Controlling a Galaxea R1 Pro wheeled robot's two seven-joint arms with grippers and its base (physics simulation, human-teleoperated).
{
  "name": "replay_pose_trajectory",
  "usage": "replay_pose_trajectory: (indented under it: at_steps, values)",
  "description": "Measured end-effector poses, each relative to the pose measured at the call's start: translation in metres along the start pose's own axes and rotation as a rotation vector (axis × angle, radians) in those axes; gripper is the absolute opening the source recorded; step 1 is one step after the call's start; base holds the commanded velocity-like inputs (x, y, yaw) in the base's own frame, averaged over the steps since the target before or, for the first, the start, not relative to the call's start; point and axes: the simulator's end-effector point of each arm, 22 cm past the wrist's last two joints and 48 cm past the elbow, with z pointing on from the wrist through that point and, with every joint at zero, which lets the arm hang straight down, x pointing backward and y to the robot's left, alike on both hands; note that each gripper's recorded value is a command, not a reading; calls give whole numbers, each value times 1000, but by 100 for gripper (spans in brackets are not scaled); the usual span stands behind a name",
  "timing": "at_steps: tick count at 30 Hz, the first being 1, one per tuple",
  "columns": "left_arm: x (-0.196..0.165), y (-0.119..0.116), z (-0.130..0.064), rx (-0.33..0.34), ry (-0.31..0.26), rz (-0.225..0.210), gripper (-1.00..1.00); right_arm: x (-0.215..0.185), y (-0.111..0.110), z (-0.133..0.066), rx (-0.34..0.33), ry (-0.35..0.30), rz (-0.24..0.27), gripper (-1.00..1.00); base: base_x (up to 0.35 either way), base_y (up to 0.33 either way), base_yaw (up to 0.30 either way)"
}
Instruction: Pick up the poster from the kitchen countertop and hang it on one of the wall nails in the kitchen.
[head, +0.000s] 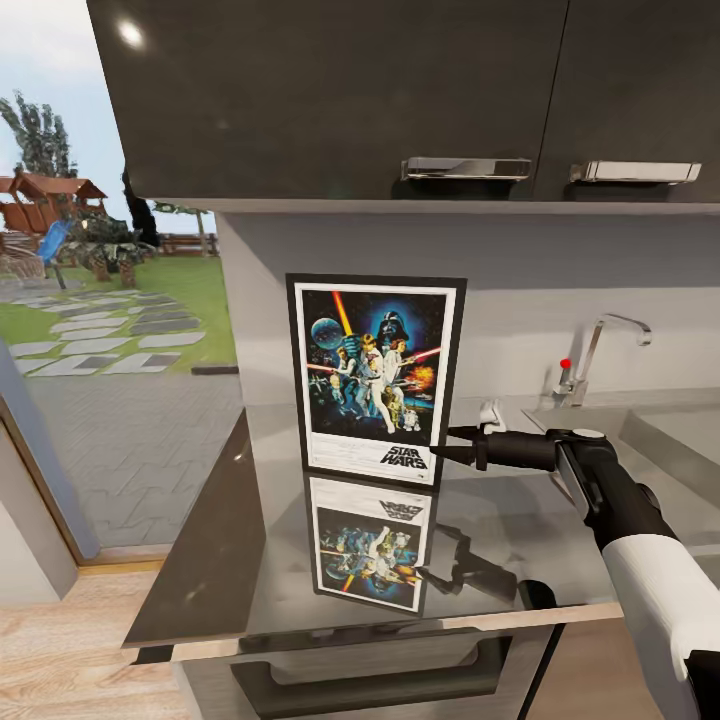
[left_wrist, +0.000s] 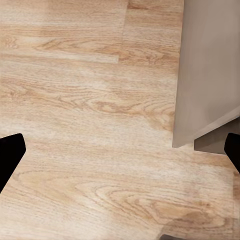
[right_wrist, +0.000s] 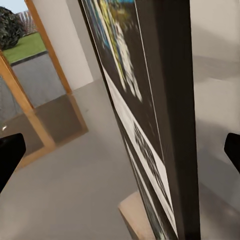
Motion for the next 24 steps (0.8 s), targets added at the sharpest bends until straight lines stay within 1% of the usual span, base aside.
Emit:
replay_pose_trajectory:
  at_steps: [2,3,24]
  values:
    - [0,0,0,0,0,0,100,0,0,0,0,0,0,100,0,0,0]
    - [0,0,0,0,0,0,100,0,0,0,0,0,0,-100,0,0,0]
    - [0,0,0,0,0,0,100,-1,1,1,-2,1,-7,-100,0,0,0]
